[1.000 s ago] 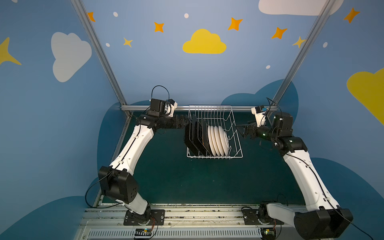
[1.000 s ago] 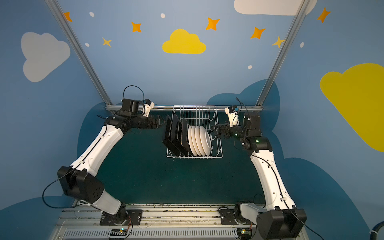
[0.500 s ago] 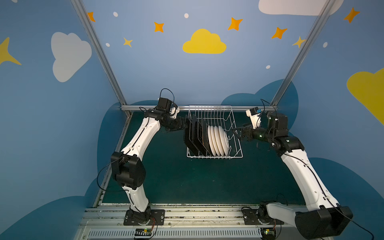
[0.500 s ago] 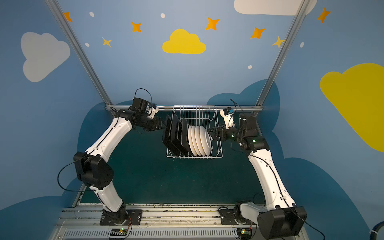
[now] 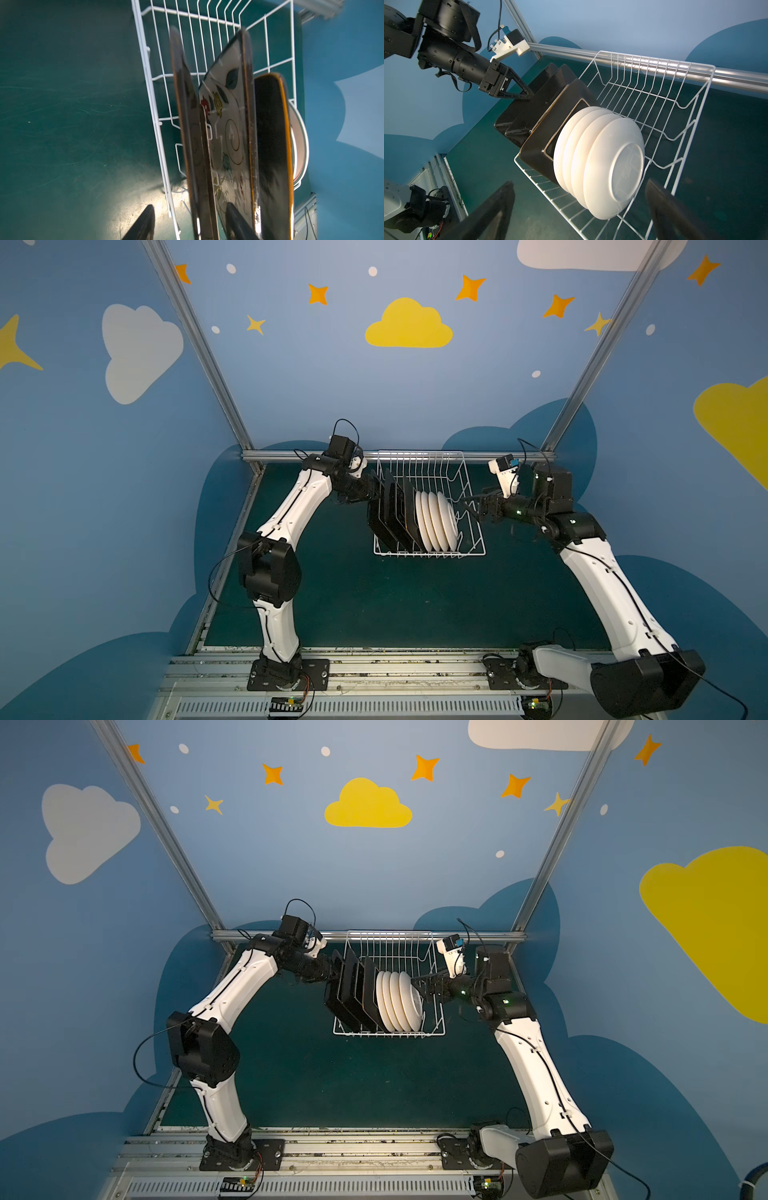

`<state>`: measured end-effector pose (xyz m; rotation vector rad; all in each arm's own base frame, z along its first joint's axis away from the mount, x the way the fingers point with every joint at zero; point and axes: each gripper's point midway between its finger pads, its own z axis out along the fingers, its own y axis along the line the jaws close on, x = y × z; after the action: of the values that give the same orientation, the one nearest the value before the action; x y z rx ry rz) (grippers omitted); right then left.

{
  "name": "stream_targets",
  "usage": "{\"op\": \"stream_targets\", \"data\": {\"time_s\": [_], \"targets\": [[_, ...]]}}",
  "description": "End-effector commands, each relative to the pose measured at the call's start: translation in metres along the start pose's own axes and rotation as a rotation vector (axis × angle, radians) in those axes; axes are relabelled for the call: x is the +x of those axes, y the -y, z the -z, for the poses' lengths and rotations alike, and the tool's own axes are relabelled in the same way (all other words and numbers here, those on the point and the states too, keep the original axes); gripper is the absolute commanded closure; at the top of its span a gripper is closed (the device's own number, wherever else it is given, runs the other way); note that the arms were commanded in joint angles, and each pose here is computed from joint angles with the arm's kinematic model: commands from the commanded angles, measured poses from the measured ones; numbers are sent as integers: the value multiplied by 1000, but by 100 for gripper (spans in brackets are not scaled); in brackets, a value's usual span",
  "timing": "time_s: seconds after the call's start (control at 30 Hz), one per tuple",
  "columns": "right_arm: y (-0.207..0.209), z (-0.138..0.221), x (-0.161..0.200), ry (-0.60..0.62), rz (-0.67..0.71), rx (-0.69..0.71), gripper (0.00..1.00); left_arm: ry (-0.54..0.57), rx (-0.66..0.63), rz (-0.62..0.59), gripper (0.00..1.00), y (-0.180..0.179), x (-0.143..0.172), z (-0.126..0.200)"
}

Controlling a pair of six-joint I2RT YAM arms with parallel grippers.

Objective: Unload the plates from the dish rack
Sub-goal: Pick up a plate from the dish rack.

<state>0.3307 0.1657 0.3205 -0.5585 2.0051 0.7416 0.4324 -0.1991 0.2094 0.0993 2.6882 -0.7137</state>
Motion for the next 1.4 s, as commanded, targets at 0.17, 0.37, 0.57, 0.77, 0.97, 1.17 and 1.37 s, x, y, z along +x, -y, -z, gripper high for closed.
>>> {"op": "stream_targets", "data": {"time_s": [0.17, 0.37, 0.57, 0.77, 0.97, 1.17, 1.37], "targets": [[-4, -3, 1, -2, -1, -11, 2, -65, -59, 14, 51, -9, 7, -9], [-2, -4, 3, -12, -2, -1, 2, -83, -61, 29, 56, -11, 7, -18], [-2, -6, 7, -25, -12, -3, 2, -97, -59, 38, 57, -9, 10, -24], [-1, -7, 11, -39, -15, 8, 2, -115, -57, 45, 58, -8, 13, -29], [1, -6, 16, -49, -18, 20, 2, -137, -62, 60, 63, -9, 18, -30], [0, -5, 15, -43, -11, 24, 2, -151, -62, 101, 68, -9, 23, -35], [0, -3, 14, -40, -8, 28, 2, -160, -72, 116, 72, -10, 28, -39]]}}
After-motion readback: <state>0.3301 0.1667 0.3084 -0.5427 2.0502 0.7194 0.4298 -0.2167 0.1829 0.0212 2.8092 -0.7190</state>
